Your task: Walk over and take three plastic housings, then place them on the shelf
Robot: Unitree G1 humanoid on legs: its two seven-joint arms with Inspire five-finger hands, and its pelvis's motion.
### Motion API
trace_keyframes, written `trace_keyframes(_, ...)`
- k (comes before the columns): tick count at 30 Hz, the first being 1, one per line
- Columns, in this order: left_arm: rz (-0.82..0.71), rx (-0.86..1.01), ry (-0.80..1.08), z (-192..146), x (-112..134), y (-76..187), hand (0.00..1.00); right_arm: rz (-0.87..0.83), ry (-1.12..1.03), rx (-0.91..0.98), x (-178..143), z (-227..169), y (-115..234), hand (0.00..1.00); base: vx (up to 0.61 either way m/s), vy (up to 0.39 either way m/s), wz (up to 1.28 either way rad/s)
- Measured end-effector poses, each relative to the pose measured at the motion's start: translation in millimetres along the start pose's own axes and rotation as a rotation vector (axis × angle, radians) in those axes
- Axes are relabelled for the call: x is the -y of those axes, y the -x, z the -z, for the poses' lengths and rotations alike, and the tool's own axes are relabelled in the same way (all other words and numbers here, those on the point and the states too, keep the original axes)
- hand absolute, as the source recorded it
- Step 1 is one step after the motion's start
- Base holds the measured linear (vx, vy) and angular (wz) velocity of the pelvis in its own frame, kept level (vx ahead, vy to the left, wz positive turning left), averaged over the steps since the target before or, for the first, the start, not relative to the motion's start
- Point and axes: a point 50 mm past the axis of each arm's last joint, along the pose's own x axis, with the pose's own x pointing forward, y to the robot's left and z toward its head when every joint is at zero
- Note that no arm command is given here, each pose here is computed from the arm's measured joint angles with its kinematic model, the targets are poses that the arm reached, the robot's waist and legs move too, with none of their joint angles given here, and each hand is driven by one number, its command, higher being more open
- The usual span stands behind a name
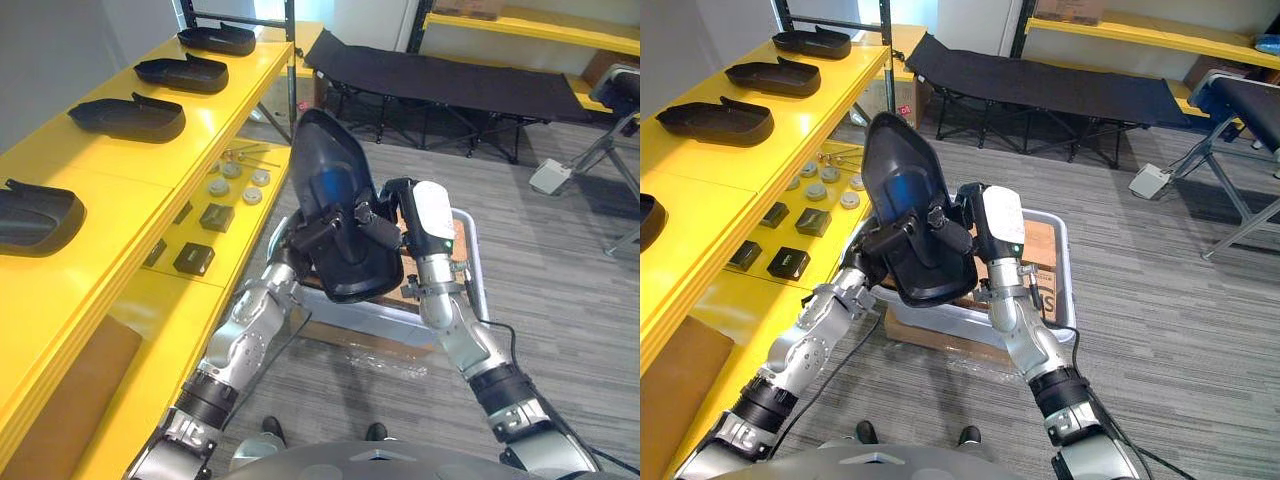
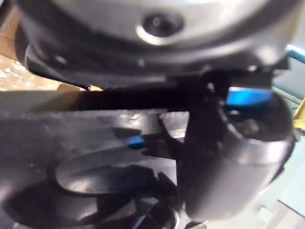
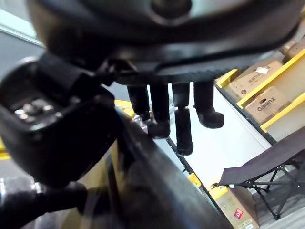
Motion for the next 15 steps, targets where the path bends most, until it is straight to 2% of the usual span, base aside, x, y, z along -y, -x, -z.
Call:
trace_keyframes(1,0.000,0.003,0.003,0.3,-0.2,1.2,0.00,0.002,-0.007,-0.001,-0.3,-0.6,0.5,1.00,0.00,0.000,0.00)
trace_keyframes(5,0.014,0.024,0.026,1.5,2.7,3.5,0.00,0.033,-0.085,-0.031,2.0,-4.2,7.3,1.00,0.00,0.000,-0.01)
trace_keyframes(8,-0.002,0.090,0.074,-2.6,4.7,4.2,0.00,0.100,-0.250,-0.074,1.0,-13.9,13.3,1.00,0.00,0.000,0.00)
trace_keyframes(12,-0.035,0.286,0.095,-28.0,6.4,14.1,0.00,0.033,-0.507,-0.077,-5.2,-28.5,30.6,1.00,0.00,0.000,0.00)
trace_keyframes(14,-0.044,0.435,0.072,-53.7,3.8,23.3,0.00,-0.040,-0.708,-0.078,-5.2,-35.4,37.1,1.00,0.00,0.000,0.00)
trace_keyframes(15,-0.053,0.474,0.047,-59.9,1.6,26.2,0.00,-0.047,-0.742,-0.076,-4.0,-35.7,36.8,1.00,0.00,0.000,0.00)
